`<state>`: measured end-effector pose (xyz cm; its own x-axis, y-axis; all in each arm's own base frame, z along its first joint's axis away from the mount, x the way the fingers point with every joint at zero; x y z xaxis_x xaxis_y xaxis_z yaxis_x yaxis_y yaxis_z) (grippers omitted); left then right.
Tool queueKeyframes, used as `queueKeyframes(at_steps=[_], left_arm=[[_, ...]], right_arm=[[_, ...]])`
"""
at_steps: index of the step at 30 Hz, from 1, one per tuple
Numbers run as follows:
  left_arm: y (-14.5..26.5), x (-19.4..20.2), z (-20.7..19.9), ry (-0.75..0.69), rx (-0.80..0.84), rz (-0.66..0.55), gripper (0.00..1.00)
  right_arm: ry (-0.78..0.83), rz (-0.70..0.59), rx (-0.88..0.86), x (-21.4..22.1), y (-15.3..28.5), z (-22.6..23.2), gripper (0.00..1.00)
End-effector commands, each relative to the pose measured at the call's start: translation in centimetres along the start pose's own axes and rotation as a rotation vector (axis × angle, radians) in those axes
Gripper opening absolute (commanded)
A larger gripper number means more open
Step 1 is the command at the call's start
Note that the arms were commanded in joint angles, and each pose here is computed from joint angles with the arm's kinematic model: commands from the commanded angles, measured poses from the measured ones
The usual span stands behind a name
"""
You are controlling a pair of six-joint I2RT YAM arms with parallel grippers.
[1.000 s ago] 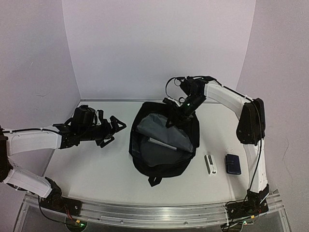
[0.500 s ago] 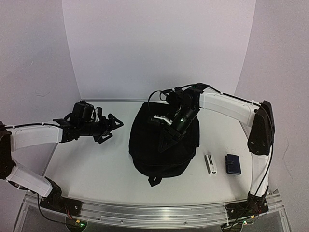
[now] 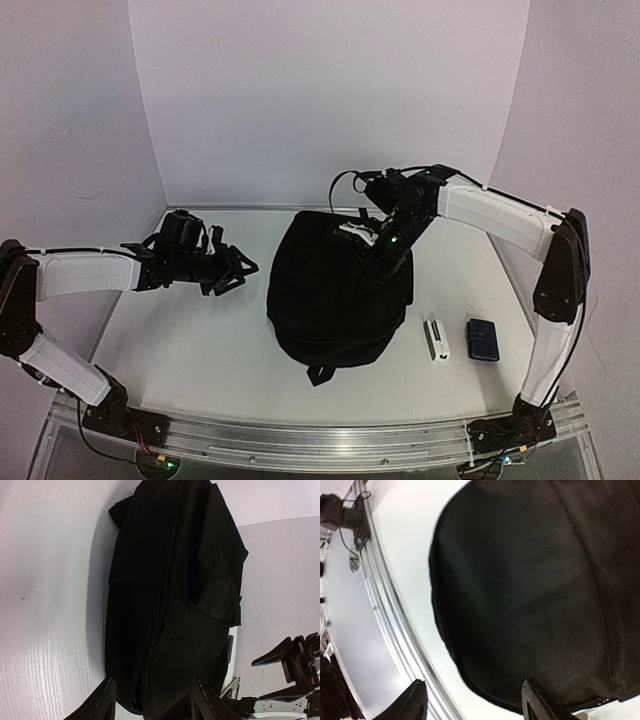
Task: Pack the student bag
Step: Place the book in the student bag.
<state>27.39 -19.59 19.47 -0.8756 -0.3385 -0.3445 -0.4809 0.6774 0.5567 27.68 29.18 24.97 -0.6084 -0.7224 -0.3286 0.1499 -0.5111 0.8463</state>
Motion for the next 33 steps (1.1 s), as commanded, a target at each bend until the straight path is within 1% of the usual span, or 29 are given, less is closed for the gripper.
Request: queueKeyframes(at_steps=[1,2,4,5,7,13,16,18,19,22,24,26,31,33], left_arm=[[0.1,-1.0,-1.8,-0.051,0.069,-0.003,0.49],[0.1,-0.9,-1.8,-0.054,0.071,0.004,0.50],[-0.2,-0.9,-1.6,-0.055,0.057,0.015,0.55],[-0.4,-0.8,-1.4,-0.055,0.050,0.022,0.58],[-0.8,-0.6,-1.1,-0.053,0.045,0.042,0.61],[-2.1,0.1,-0.6,-0.043,0.048,0.092,0.57],[-3.0,0.6,-0.5,-0.045,0.049,0.131,0.58],[-3.5,0.9,-0.7,-0.048,0.048,0.148,0.59],[-3.7,1.0,-0.7,-0.049,0.048,0.156,0.58],[-4.4,1.2,-1.1,-0.051,0.070,0.161,0.49],[-4.8,1.2,-1.2,-0.042,0.092,0.173,0.41],[-4.9,1.2,-1.5,-0.034,0.119,0.172,0.29],[-4.1,0.9,-2.7,-0.026,0.157,0.149,0.07],[-3.5,0.8,-3.3,-0.023,0.176,0.134,0.02]], right_arm=[[-0.139,-0.073,0.074,1.8,2.9,-3.7,0.64],[-0.178,-0.085,0.075,2.4,3.4,-4.7,0.64],[-0.230,-0.090,0.090,3.9,3.7,-6.2,0.64],[-0.246,-0.088,0.098,4.5,3.5,-6.7,0.64],[-0.265,-0.086,0.107,5.6,3.4,-7.1,0.64],[-0.294,-0.059,0.114,7.5,1.9,-7.4,0.64],[-0.307,-0.053,0.095,7.9,1.0,-7.6,0.65],[-0.295,-0.071,0.071,7.7,1.1,-7.4,0.67],[-0.280,-0.088,0.054,7.4,1.3,-7.1,0.67],[-0.194,-0.137,0.037,6.2,2.1,-5.1,0.69],[-0.116,-0.140,0.089,5.2,2.2,-3.7,0.70],[-0.038,-0.123,0.122,4.4,1.6,-2.1,0.70],[0.113,-0.103,0.200,2.8,-0.1,0.6,0.71],[0.151,-0.106,0.221,2.0,-0.7,1.3,0.72]])
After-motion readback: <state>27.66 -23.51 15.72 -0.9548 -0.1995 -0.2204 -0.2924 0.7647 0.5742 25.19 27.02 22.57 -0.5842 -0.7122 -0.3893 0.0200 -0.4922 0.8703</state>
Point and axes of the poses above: each gripper's point midway between its finger pads, its own y axis back along the fingers, its own z axis along the line the jaws close on, x = y × z, the point moved 9 cm from there along y, back along the fingers, and after that the axes turned 2 degrees about -y, right-handed, at the moved point
